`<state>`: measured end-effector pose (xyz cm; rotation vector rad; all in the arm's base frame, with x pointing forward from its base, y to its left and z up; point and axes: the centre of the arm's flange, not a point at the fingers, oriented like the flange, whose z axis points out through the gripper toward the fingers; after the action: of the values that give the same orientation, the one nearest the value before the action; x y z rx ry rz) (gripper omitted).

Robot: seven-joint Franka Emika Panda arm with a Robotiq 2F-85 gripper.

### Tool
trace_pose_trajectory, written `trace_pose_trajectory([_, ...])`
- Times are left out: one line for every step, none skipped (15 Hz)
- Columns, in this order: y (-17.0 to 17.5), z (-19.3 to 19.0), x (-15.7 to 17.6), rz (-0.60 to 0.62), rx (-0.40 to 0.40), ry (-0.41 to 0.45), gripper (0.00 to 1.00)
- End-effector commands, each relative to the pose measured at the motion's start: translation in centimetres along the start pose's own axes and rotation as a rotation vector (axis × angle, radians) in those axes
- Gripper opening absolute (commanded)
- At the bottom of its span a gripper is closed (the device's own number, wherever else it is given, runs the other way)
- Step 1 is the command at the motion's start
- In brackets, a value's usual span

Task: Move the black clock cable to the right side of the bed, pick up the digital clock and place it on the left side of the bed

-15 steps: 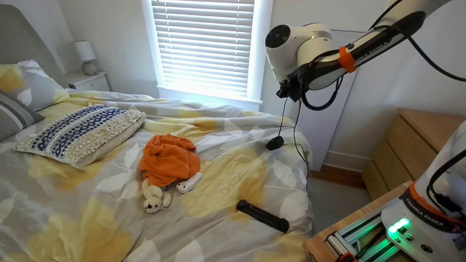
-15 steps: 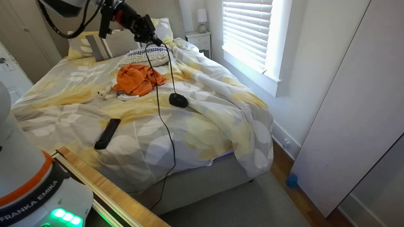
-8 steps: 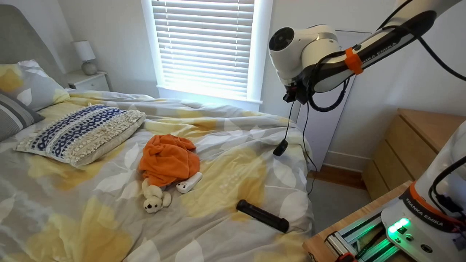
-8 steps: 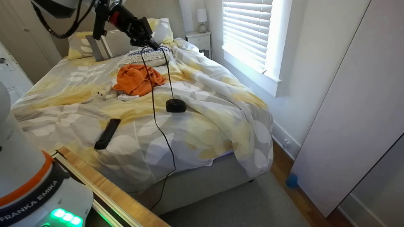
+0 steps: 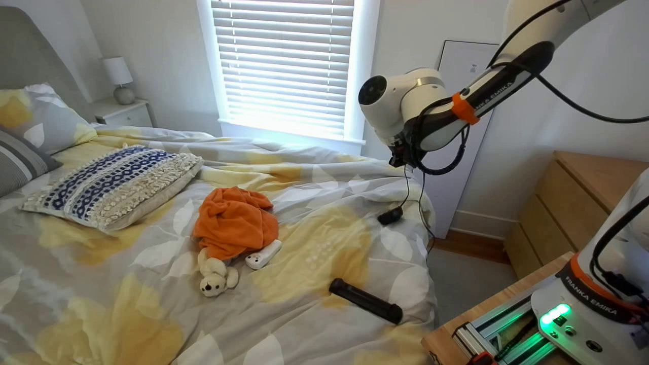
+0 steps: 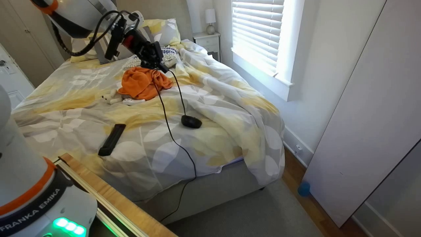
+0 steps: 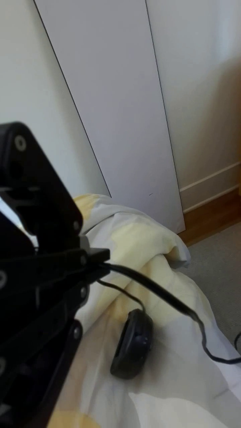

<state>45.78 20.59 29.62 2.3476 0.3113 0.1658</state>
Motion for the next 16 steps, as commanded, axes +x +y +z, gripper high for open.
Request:
trace_pose_trajectory([-3.5, 0.3, 3.8, -0.023, 0.044, 0.052, 0.01])
trace_pose_trajectory([-4.1, 0.3, 4.9, -0.011, 0.062, 0.096, 0.01])
trace_pose_trajectory([-4.8, 0.0, 5.9, 0.002, 0.087, 0.134, 0.01])
trace_pose_trajectory([-5.4, -0.1, 7.0, 0.018, 0.106, 0.183, 0.01])
trace_pose_trajectory([-5.8, -0.3, 8.1, 0.038, 0.117, 0.236, 0.01])
trace_pose_trajectory([-6.1, -0.5, 9.1, 0.056, 0.124, 0.282, 0.01])
trace_pose_trajectory([-6.4, -0.5, 9.9, 0.074, 0.137, 0.335, 0.01])
trace_pose_trajectory([-6.8, -0.5, 10.7, 0.094, 0.157, 0.386, 0.01])
trace_pose_trajectory([-7.4, -0.2, 11.3, 0.107, 0.185, 0.447, 0.01])
trace_pose_trajectory([-8.0, -0.1, 11.7, 0.118, 0.227, 0.478, 0.01])
trace_pose_trajectory([-8.6, 0.1, 12.2, 0.136, 0.277, 0.504, 0.01])
trace_pose_trajectory([-9.3, 0.6, 12.4, 0.141, 0.328, 0.508, 0.01])
trace_pose_trajectory([-10.2, 1.3, 12.4, 0.137, 0.386, 0.504, 0.01])
trace_pose_trajectory([-11.0, 2.1, 12.4, 0.13, 0.43, 0.493, 0.01])
trace_pose_trajectory([-11.9, 3.0, 12.2, 0.119, 0.481, 0.468, 0.01])
trace_pose_trajectory([-12.8, 3.8, 12.0, 0.108, 0.527, 0.45, 0.01])
